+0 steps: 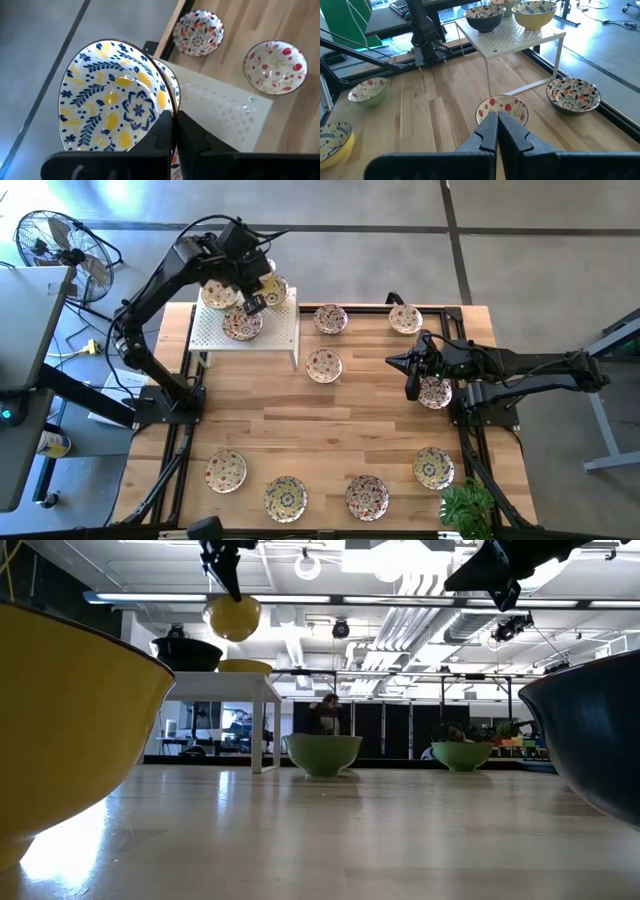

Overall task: Pick & Place Mini bowls
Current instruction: Stack the yellow patterned bowl on the yellow patterned bowl on the shelf

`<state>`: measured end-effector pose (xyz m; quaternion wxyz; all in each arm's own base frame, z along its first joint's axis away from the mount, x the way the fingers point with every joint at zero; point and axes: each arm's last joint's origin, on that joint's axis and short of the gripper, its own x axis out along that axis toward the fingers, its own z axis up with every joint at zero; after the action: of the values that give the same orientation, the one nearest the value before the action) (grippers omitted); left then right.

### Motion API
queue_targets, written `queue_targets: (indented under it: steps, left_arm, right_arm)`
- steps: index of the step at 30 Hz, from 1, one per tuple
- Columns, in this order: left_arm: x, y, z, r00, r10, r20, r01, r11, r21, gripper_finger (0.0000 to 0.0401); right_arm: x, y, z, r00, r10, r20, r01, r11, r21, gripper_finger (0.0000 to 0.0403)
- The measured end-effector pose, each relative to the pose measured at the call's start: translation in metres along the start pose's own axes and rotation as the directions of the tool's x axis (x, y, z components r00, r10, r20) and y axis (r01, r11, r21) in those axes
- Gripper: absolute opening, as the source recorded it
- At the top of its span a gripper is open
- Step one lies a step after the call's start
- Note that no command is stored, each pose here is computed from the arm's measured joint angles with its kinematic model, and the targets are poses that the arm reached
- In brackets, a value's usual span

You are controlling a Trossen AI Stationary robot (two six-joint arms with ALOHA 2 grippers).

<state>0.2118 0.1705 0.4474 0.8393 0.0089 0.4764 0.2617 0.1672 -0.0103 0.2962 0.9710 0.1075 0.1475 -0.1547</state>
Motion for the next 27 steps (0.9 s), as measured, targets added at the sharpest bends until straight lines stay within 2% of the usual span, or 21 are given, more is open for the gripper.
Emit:
queue_targets:
  steps: [10,16,22,27]
  left_arm:
    - [0.043,-0.005,-0.002,1.0,-0.01,-0.007,0.01,1.0,0.001,0.0001]
    - [0.068,-0.009,-0.004,0.998,0.06,-0.02,-0.06,0.998,-0.004,0.0001]
    - [0.082,-0.011,-0.01,0.993,0.102,-0.052,-0.104,0.994,-0.021,0.0001]
    - [0.088,-0.012,-0.013,0.993,0.095,-0.07,-0.097,0.995,-0.022,0.0001]
  right_arm:
    - [0.0,0.0,0.0,1.0,0.0,0.0,0.0,1.0,0.0,0.0]
    - [0.0,0.0,0.0,1.0,0.0,0.0,0.0,1.0,0.0,0.0]
    - [0.0,0.0,0.0,1.0,0.0,0.0,0.0,1.0,0.0,0.0]
    - [0.0,0.0,0.0,1.0,0.0,0.0,0.0,1.0,0.0,0.0]
